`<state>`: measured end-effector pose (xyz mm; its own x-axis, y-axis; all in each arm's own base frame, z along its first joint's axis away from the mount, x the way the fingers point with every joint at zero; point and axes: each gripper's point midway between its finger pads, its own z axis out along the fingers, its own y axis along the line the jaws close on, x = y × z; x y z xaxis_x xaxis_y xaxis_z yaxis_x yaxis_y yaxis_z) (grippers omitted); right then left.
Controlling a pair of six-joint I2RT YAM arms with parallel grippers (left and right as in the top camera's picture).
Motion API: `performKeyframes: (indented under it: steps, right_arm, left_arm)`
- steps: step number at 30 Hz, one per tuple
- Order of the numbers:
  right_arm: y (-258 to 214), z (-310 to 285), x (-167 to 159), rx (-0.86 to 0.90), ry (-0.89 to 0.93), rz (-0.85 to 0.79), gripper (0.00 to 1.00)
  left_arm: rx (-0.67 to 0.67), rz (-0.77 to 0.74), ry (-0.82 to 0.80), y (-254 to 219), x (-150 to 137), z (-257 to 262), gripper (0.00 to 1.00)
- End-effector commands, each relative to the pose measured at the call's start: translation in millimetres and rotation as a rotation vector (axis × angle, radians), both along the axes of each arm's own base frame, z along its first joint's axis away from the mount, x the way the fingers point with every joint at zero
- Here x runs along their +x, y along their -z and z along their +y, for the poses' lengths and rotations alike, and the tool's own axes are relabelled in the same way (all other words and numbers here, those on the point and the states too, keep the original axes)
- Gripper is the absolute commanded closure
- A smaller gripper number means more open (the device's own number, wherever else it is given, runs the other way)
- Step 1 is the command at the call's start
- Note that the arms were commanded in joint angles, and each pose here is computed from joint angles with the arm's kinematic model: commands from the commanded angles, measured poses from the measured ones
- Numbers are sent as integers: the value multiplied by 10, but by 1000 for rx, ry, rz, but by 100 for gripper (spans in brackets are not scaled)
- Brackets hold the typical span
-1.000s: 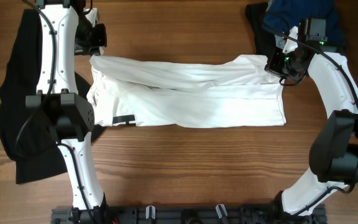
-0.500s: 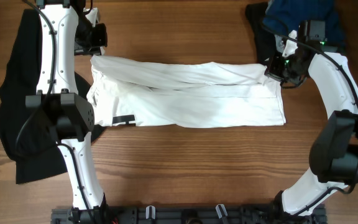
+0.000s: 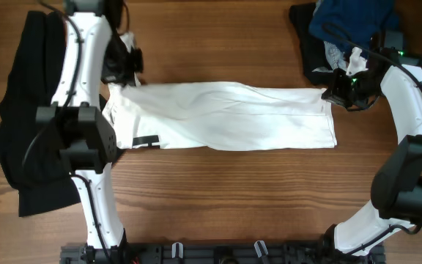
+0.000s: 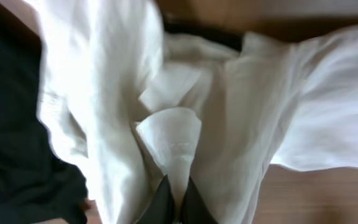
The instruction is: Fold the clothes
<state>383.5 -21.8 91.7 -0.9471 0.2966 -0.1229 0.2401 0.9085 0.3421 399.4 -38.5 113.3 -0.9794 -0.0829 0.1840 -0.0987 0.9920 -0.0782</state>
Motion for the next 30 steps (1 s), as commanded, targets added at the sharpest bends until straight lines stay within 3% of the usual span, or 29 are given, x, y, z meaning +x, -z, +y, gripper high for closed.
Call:
performKeyframes:
  steps: [1, 7, 12, 20, 22, 23, 24, 25, 27, 30]
  right_arm:
    - [68, -53, -158, -32, -8, 30, 96]
    - [307, -208, -399, -32, 50, 108, 96]
    - [306, -448, -422, -15, 121, 98, 96]
    - [276, -394, -418, 43, 75, 68, 95]
    - [278, -382, -449, 43, 56, 75, 80]
    - [281, -371, -483, 45, 43, 85, 66]
    - [284, -359, -516, 47, 27, 94, 49]
    - [290, -366, -536, 42, 28, 103, 42]
    - [288, -368, -531, 42, 28, 101, 35]
    - [289, -381, -498, 36, 28, 87, 30]
  left_arm:
    - [74, 151, -9, 247, -357, 143, 96]
    - [124, 234, -26, 385, -545, 348, 96]
    - [147, 210, -48, 407, -490, 495, 96]
    - [143, 176, -68, 438, -411, 553, 96]
    - [143, 182, -67, 434, -425, 555, 96]
    - [143, 187, -67, 429, -437, 554, 96]
    - [142, 189, -64, 427, -442, 557, 91]
    - [142, 191, -64, 425, -447, 558, 78]
    - [141, 191, -61, 425, -447, 558, 60]
    - [154, 179, -58, 430, -419, 581, 55]
